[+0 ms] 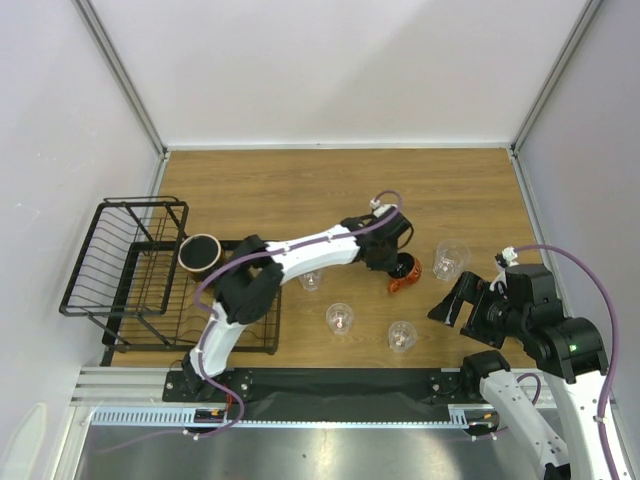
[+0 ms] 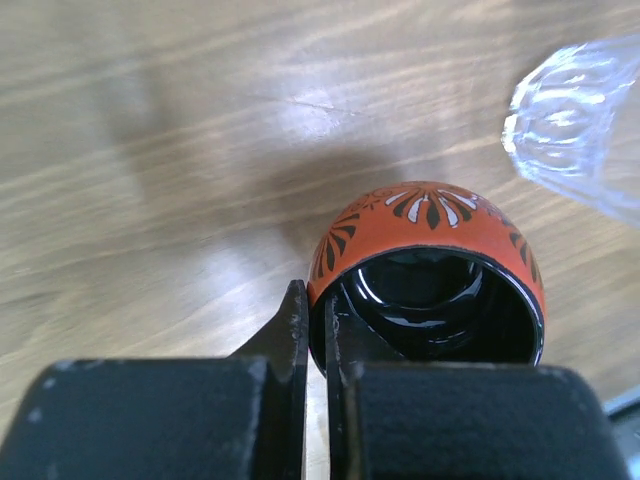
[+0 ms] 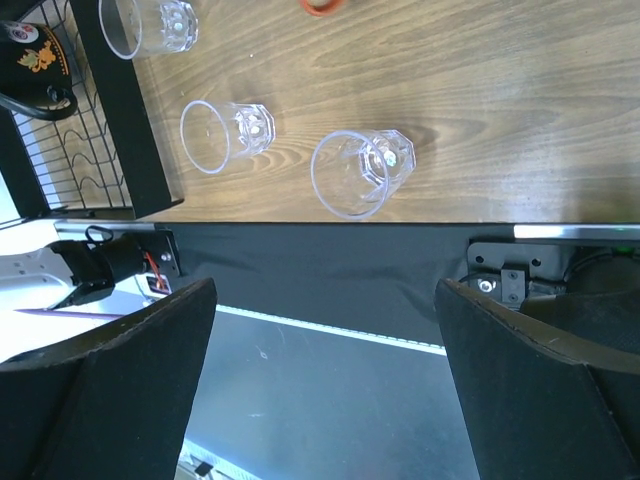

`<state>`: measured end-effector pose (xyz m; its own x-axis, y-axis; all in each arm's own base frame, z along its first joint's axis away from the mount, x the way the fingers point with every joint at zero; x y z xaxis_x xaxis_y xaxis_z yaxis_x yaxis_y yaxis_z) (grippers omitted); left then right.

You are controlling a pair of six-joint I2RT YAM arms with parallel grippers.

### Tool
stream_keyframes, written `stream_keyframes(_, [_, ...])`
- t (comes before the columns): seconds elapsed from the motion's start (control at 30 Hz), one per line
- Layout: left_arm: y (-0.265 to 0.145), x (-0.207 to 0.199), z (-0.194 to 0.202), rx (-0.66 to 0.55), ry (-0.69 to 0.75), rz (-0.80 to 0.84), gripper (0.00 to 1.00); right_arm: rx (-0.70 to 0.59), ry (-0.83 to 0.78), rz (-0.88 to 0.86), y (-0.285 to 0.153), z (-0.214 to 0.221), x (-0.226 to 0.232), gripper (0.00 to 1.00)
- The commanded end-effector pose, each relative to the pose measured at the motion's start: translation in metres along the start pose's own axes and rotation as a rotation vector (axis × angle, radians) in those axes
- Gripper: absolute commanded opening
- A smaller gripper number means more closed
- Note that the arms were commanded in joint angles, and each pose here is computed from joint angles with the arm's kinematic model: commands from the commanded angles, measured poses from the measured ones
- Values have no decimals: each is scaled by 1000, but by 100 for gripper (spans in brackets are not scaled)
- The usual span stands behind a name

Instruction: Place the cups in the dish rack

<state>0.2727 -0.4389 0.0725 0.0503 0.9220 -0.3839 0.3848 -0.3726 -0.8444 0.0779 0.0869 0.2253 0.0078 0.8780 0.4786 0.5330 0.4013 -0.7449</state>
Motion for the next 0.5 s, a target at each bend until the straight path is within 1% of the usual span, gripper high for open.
stream_keyframes(0.0, [-89,-53,-56,-117,-82,309,0,128,-6,34,-11,25,-7,97])
stream_keyframes(0.03, [-102,-58,-60,-128,-96,350,0,115,-26,13,-10,21,-3,97])
stream_keyframes(0.07, [-123,-67,-65,-146,-100,428,1,119,-31,-3,-9,17,0,97])
stream_keyframes(0.1, [-139,-73,-66,-136,-99,492,0,108,-44,-25,-10,13,5,97])
stream_keyframes(0.13, [-150,-77,-68,-143,-103,531,0,74,-63,-56,-9,3,12,97])
stream_keyframes(0.17, [-174,-82,-73,-171,-104,595,0,59,-81,-78,-9,-2,17,97])
stream_keyframes(0.2, [-187,-84,-76,-180,-105,626,0,24,-99,-124,-9,-13,27,97])
stream_keyframes(0.27, [-210,-85,-79,-199,-115,667,1,-1,-122,-184,-8,-25,39,97])
stream_keyframes(0.3, [-235,-84,-85,-225,-127,704,0,-22,-144,-257,-7,-35,53,97])
stream_keyframes(0.33, [-249,-83,-86,-224,-162,734,0,-35,-152,-303,-8,-41,62,97])
stream_keyframes(0.37, [-255,-79,-85,-228,-188,767,0,-47,-165,-350,-9,-46,71,97])
stream_keyframes(0.4, [-287,-74,-92,-266,-221,840,0,-87,-191,-449,-15,-57,89,97])
stream_keyframes(0.43, [-277,-62,-83,-230,-305,841,0,-98,-196,-486,-15,-62,96,97])
stream_keyframes(0.47, [-297,-66,-91,-274,-340,947,0,-119,-208,-521,-17,-68,102,97])
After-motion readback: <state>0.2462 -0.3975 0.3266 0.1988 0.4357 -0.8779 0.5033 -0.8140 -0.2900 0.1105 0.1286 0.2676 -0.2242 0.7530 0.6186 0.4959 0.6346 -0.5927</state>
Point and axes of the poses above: each gripper's point midway between its finger pads, its own y axis out along the fingers, its own x axis along the line the jaws close on, z = x × y, the point moved 2 cm from there along -y, back along the fingers, and after that the axes turned 10 degrees about -y, right-handed, at the moved point
